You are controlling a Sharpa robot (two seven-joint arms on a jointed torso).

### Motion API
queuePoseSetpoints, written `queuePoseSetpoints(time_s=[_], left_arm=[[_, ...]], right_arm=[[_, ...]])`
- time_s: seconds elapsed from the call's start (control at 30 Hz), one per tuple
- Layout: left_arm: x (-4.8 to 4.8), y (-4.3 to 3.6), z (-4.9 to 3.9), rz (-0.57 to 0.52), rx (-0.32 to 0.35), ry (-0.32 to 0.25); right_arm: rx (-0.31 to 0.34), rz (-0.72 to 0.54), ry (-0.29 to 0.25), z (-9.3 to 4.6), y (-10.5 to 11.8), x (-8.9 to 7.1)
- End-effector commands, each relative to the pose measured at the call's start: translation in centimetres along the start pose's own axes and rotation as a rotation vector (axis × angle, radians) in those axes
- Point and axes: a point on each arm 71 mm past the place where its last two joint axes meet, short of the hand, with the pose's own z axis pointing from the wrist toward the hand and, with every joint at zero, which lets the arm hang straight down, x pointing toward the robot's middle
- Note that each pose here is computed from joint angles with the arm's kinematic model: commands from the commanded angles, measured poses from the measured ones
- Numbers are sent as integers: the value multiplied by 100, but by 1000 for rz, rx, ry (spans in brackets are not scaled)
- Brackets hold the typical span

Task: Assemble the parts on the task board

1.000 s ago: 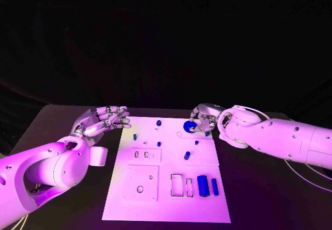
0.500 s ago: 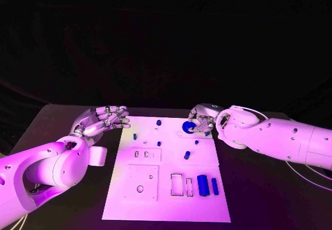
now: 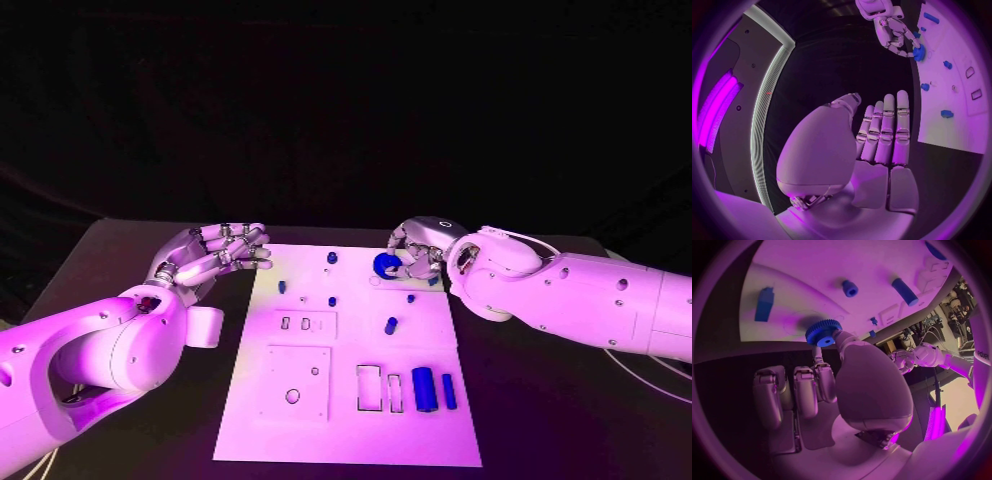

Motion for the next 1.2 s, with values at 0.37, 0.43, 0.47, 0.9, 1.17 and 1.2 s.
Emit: queuePoseSetpoints(time_s=[0.37,0.43,0.47,0.9,1.17,1.2], left_arm=[[34,-16,12,-10,6,22],[36,-16,11,-11,6,22],[37,-16,10,-11,6,23],[57,-16,10,-13,4,28],[58,-18,10,-13,4,29],[57,-19,10,-13,4,29]], right_arm=[[-138,-80,-150,102,660,-80],[-150,-83,-152,138,732,-60],[-155,-85,-152,158,767,-46],[-170,-95,-108,339,976,162],[-154,-110,-75,400,967,237],[-152,-112,-73,405,963,241]])
